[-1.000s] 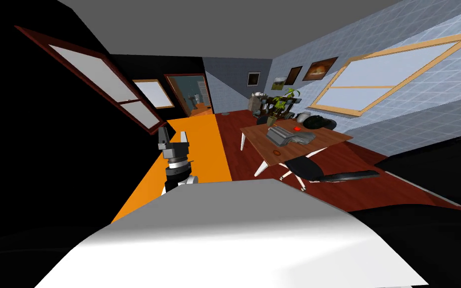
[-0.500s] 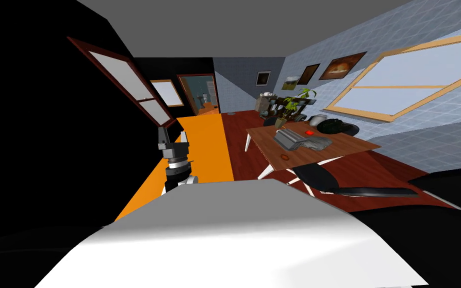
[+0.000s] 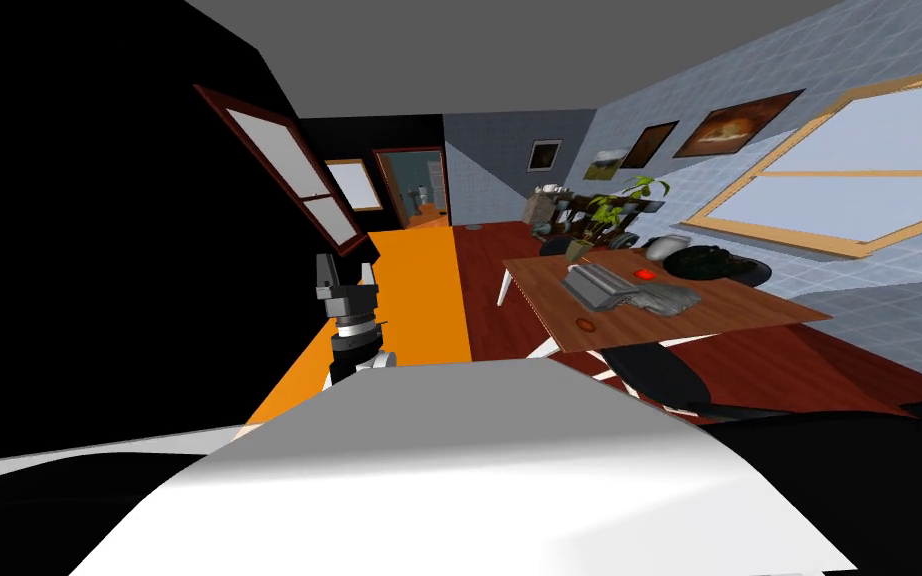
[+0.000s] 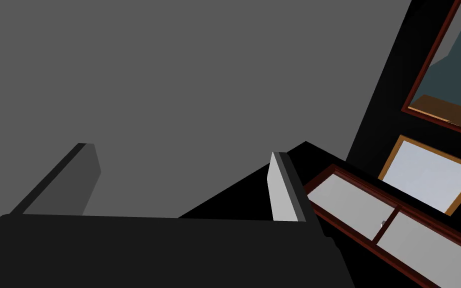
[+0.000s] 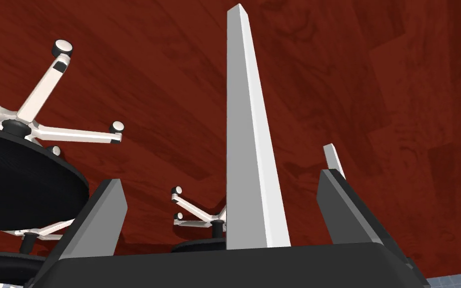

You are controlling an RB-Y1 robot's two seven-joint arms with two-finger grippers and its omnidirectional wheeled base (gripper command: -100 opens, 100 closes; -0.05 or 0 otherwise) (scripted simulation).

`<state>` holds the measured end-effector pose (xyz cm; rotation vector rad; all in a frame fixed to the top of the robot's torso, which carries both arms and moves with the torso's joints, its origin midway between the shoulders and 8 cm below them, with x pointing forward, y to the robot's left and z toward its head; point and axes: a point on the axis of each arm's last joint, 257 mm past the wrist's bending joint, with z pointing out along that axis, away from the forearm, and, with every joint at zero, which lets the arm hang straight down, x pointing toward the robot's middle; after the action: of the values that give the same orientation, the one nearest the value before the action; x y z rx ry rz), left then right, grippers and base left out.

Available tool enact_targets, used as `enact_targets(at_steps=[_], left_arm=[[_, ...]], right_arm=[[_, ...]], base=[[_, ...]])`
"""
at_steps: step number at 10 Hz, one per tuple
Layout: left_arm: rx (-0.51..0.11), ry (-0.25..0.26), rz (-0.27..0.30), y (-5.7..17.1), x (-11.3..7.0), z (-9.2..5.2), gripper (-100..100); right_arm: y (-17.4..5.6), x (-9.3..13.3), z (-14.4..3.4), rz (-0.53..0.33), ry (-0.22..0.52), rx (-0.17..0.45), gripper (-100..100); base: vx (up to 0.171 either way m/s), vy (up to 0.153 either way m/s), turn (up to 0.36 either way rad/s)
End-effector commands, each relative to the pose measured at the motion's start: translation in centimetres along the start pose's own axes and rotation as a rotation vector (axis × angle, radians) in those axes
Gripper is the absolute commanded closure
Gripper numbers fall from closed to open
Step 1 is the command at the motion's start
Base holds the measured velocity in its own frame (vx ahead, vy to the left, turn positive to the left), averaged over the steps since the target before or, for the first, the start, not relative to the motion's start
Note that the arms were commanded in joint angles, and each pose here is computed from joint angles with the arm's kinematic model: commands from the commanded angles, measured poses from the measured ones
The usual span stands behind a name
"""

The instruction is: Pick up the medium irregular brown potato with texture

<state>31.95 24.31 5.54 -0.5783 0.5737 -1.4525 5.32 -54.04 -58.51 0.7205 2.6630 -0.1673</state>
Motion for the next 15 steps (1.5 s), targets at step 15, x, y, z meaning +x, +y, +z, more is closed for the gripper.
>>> enact_targets(at_steps=[15], left_arm=[[0.000,0.000,0.000,0.0,0.0,0.0,0]], right_arm=[[-21.4,-7.4,-5.9,-0.455,0.088,0.451,-100]], base=[[0.042,0.011,0.127]])
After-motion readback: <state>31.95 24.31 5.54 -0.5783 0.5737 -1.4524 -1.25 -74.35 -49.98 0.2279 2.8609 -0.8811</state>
